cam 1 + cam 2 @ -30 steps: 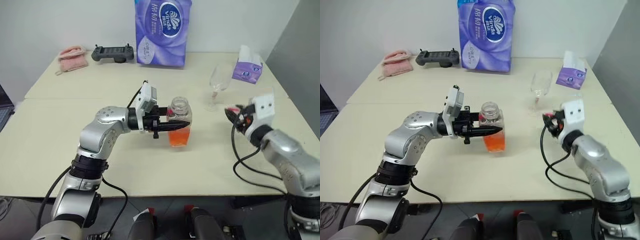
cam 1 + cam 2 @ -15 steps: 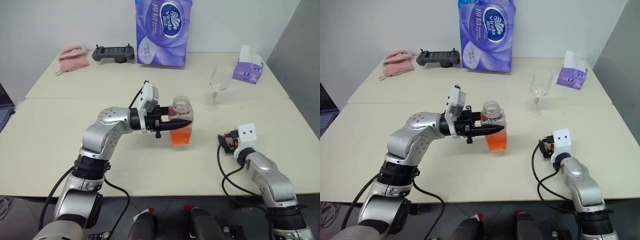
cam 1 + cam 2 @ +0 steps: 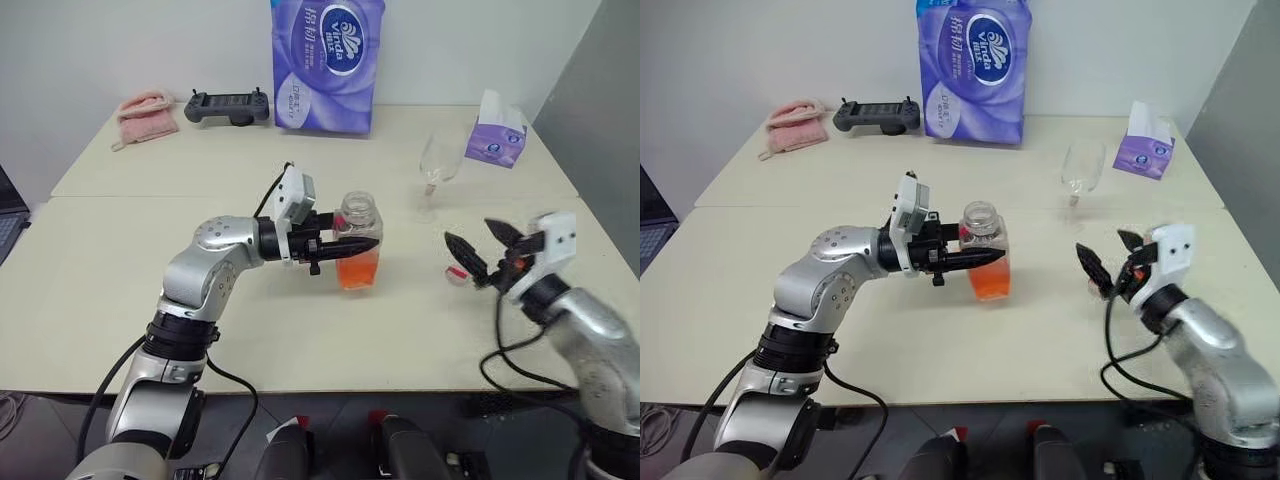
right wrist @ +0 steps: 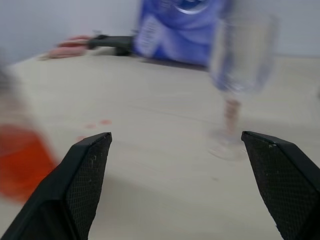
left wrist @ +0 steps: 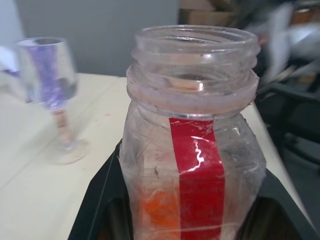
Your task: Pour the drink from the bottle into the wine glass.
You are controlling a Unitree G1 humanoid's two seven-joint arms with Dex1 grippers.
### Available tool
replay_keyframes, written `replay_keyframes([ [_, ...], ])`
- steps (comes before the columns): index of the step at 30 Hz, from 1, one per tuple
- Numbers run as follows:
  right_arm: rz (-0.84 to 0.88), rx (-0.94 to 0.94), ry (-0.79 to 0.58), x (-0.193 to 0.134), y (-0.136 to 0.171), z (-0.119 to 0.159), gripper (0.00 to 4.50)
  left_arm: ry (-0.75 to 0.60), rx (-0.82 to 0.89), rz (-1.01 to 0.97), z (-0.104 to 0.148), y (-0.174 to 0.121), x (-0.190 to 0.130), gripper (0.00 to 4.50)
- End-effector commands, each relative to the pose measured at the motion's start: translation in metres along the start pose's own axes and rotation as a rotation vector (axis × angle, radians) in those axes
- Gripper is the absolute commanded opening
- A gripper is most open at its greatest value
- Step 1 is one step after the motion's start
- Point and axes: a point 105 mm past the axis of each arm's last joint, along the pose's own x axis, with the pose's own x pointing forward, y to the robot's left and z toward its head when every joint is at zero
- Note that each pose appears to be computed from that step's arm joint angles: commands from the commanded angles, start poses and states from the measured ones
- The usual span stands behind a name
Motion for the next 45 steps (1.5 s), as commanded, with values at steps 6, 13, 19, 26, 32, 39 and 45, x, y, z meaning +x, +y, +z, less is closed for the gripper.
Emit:
replay_keyframes([
  [6,0.292,0.015,-0.124,0.028,0.044,0.071,4.43,-0.033,0.191,0.606,0.035,0.094,-0.023,1.82],
  [13,0.370,0.041,-0.192,0.050,0.060,0.094,4.43,-0.081,0.219,0.969,0.043,0.124,-0.059,1.82],
  [19,0.397,0.054,-0.187,0.053,0.066,0.090,4.43,-0.120,0.149,1.251,0.021,0.138,-0.110,1.82],
  [26,0.387,0.049,-0.181,0.057,0.066,0.087,4.43,-0.113,0.064,1.254,-0.010,0.142,-0.119,1.82],
  [32,0.380,0.049,-0.186,0.058,0.068,0.087,4.43,-0.092,0.067,1.240,-0.016,0.148,-0.121,1.82],
  [39,0.348,0.054,-0.191,0.058,0.064,0.086,4.43,-0.060,0.048,1.251,-0.029,0.152,-0.121,1.82],
  [45,0.339,0.051,-0.190,0.058,0.064,0.085,4.50,-0.042,0.048,1.276,-0.033,0.154,-0.124,3.36],
])
